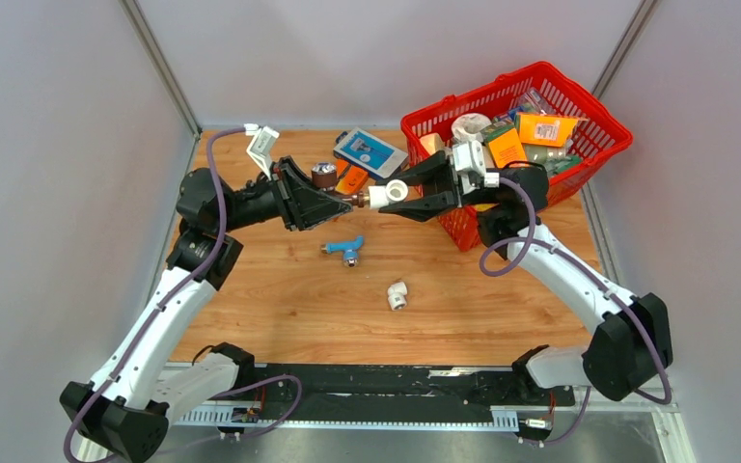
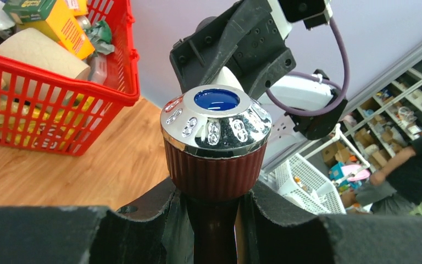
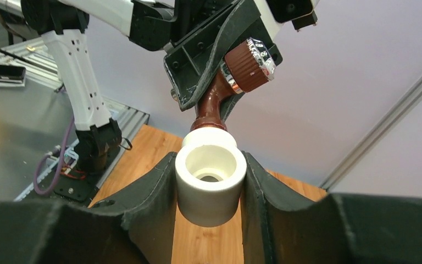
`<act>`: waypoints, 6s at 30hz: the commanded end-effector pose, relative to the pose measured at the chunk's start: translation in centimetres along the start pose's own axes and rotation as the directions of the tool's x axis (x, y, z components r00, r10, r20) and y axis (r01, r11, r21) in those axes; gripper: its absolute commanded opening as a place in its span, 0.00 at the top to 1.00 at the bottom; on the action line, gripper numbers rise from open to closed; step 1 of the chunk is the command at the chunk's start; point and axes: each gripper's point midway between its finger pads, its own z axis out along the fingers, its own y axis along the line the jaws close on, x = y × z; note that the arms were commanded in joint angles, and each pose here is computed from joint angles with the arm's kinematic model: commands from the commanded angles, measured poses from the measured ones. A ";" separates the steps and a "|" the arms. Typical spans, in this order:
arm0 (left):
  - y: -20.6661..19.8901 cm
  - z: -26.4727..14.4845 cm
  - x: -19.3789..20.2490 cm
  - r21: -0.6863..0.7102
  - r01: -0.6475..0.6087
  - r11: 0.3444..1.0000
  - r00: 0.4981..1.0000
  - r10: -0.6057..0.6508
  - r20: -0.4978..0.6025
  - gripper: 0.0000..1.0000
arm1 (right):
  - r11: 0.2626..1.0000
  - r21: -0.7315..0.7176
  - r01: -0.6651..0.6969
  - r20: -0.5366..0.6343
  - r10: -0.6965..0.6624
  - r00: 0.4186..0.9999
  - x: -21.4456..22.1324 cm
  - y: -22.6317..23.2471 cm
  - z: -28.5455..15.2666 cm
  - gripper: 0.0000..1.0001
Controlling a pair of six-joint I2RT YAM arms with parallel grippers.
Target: Install the water faucets
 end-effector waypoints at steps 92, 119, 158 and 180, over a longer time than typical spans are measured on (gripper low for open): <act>-2.0 -0.4 1.7 0.336 -0.210 0.918 0.978 0.192 0.088 1.00 | 0.971 -0.114 -0.208 0.102 0.220 0.970 0.0 2.0 2.3 1.00; 0.7 0.5 1.5 0.171 -0.450 0.876 0.893 0.440 0.098 1.00 | 0.940 -0.021 -0.341 0.099 0.341 0.935 0.1 0.3 3.2 1.00; 4.4 -0.2 2.2 -0.053 -0.820 0.571 0.559 0.816 0.147 1.00 | 0.586 0.084 -0.806 0.256 0.769 0.586 3.4 -2.1 2.7 1.00; 4.0 -3.5 3.0 0.114 0.020 0.993 0.971 -0.046 0.235 1.00 | 0.913 0.296 -0.281 0.061 0.276 0.959 1.7 -2.6 0.9 1.00</act>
